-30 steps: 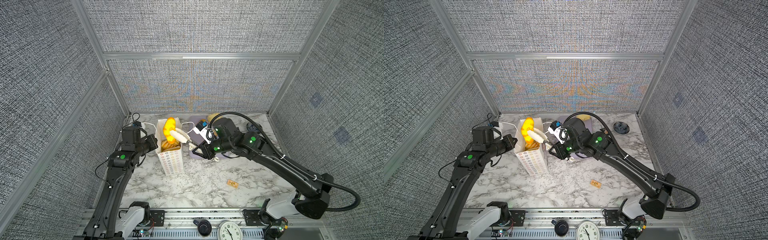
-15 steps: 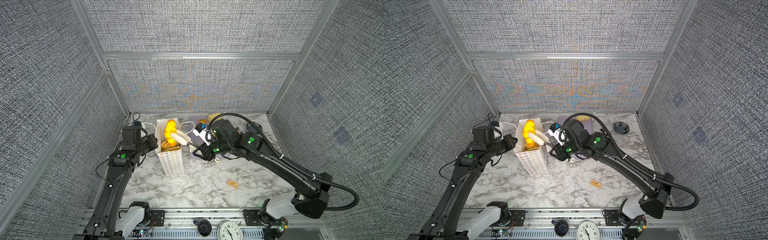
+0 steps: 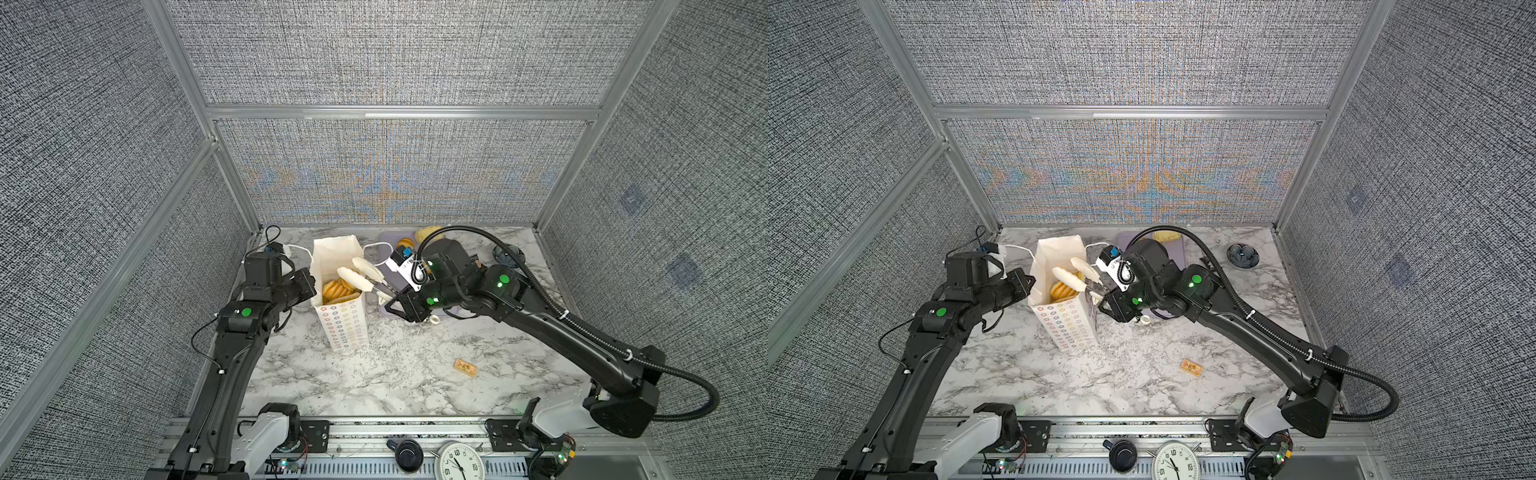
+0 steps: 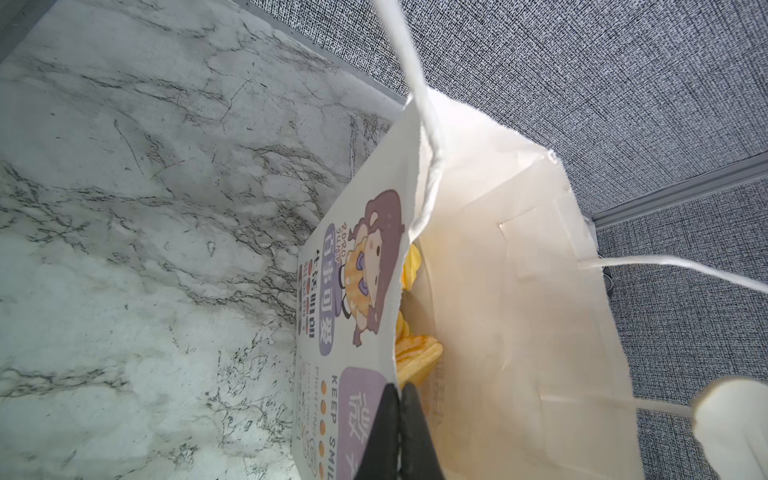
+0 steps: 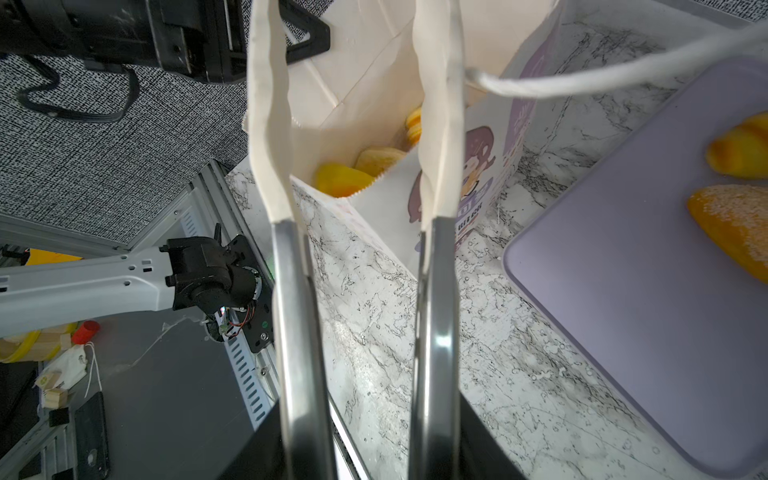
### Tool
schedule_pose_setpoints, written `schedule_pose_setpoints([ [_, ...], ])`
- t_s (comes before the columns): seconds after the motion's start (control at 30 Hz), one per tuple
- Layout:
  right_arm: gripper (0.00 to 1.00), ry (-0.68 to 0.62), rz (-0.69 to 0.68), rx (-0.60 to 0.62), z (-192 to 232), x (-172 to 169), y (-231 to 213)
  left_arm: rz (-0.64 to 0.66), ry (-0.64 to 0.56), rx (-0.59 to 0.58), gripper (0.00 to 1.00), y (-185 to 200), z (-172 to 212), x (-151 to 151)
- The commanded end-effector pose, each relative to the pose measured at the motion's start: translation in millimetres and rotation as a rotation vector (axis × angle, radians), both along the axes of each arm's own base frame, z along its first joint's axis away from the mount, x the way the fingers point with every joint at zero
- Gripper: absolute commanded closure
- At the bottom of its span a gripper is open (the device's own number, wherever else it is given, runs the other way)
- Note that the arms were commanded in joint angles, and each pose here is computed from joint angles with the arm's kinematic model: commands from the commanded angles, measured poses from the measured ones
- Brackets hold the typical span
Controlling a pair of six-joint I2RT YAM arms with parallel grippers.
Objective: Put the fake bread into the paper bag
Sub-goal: 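Lower the yellow pastry into the bag and open the tongs, then withdraw the open tongs from the bag back over the tray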
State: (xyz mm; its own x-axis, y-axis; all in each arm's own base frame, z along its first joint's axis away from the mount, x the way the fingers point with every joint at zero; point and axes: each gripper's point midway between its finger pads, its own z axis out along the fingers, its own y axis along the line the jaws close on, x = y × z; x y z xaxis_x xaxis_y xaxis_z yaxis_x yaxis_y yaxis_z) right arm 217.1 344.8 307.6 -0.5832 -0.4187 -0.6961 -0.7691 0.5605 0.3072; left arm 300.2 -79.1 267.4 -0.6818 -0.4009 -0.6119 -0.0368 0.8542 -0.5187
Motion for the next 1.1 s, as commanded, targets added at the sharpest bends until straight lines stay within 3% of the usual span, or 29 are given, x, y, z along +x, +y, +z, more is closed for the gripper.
schedule_pose_setpoints([
  [0.0,0.53,-0.026,-0.001,0.018,6,2,2,-0.006,-0.016,-0.007,0.98,-1,4,2],
  [0.7,0.53,-0.197,-0.138,0.081,46,18,-27,-0.004,-0.019,-0.004,0.98,-1,4,-1],
  [1.07,0.53,-0.208,-0.234,0.076,45,31,-55,-0.005,-0.019,-0.003,0.98,-1,4,-1],
])
